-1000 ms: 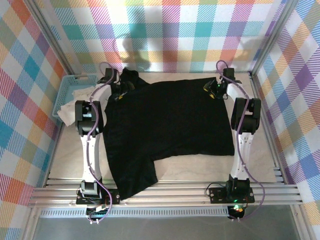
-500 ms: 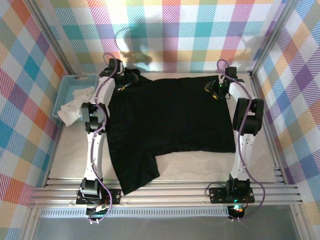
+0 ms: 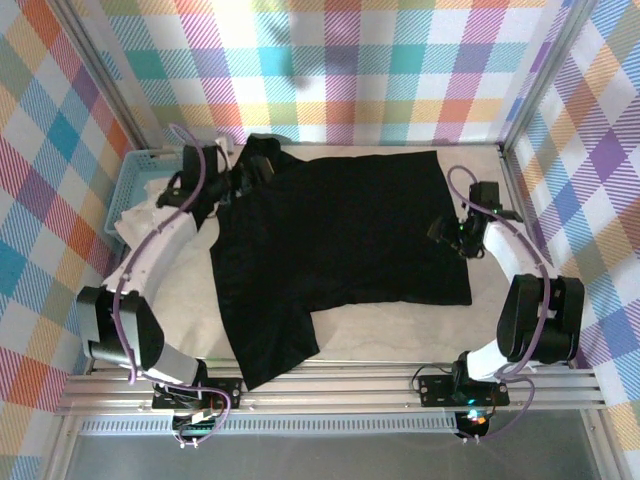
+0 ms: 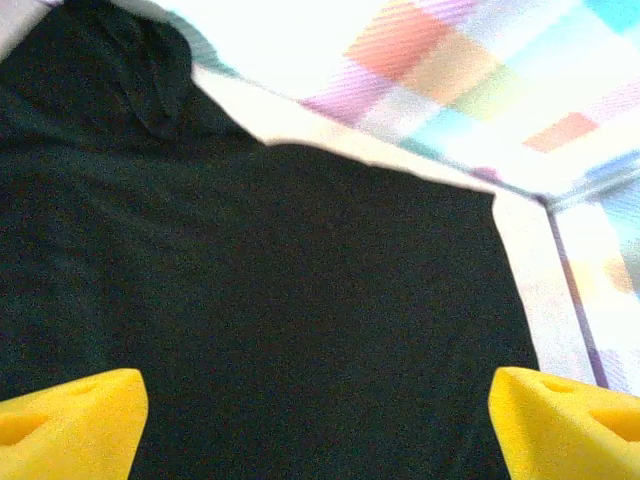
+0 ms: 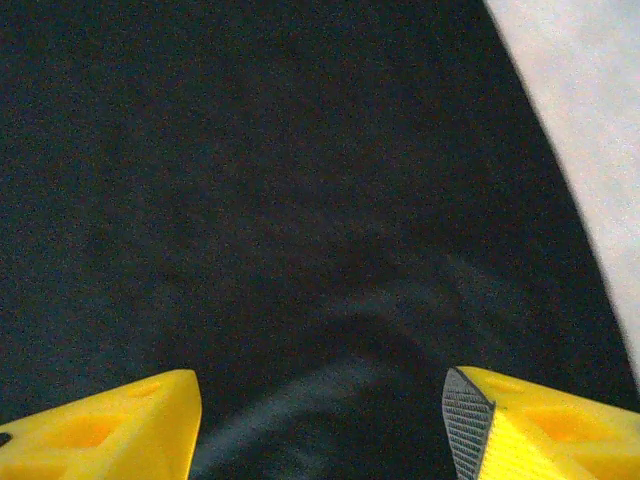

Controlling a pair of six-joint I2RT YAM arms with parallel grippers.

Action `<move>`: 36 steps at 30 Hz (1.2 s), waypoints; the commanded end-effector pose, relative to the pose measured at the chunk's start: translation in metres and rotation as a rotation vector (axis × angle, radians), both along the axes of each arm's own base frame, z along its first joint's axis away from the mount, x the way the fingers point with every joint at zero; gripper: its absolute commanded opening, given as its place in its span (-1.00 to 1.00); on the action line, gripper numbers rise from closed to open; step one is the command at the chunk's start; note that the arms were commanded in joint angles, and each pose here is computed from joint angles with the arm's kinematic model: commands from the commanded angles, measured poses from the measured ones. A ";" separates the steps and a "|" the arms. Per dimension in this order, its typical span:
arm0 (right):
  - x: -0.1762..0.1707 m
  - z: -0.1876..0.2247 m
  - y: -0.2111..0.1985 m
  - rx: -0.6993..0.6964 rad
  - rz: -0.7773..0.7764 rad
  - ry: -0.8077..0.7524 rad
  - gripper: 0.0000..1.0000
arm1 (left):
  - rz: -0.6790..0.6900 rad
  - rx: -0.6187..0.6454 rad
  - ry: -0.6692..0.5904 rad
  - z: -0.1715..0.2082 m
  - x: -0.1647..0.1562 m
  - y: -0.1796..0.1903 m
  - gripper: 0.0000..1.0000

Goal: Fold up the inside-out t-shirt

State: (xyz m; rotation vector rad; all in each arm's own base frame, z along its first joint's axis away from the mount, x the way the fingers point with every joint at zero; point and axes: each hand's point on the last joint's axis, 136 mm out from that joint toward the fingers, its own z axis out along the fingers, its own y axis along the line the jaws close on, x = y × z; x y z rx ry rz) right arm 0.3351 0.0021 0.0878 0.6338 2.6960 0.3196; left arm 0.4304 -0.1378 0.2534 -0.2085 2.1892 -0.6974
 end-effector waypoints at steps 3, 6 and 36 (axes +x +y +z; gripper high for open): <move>-0.062 -0.027 -0.027 -0.059 -0.097 0.174 0.23 | -0.051 0.018 0.125 -0.064 -0.043 -0.030 0.77; -0.076 -0.036 -0.035 -0.017 -0.153 0.224 0.16 | -0.088 0.009 0.156 -0.080 -0.061 -0.044 0.77; -0.092 -0.071 -0.044 0.046 -0.241 0.335 -0.50 | -0.142 0.057 0.206 -0.096 -0.081 -0.051 0.77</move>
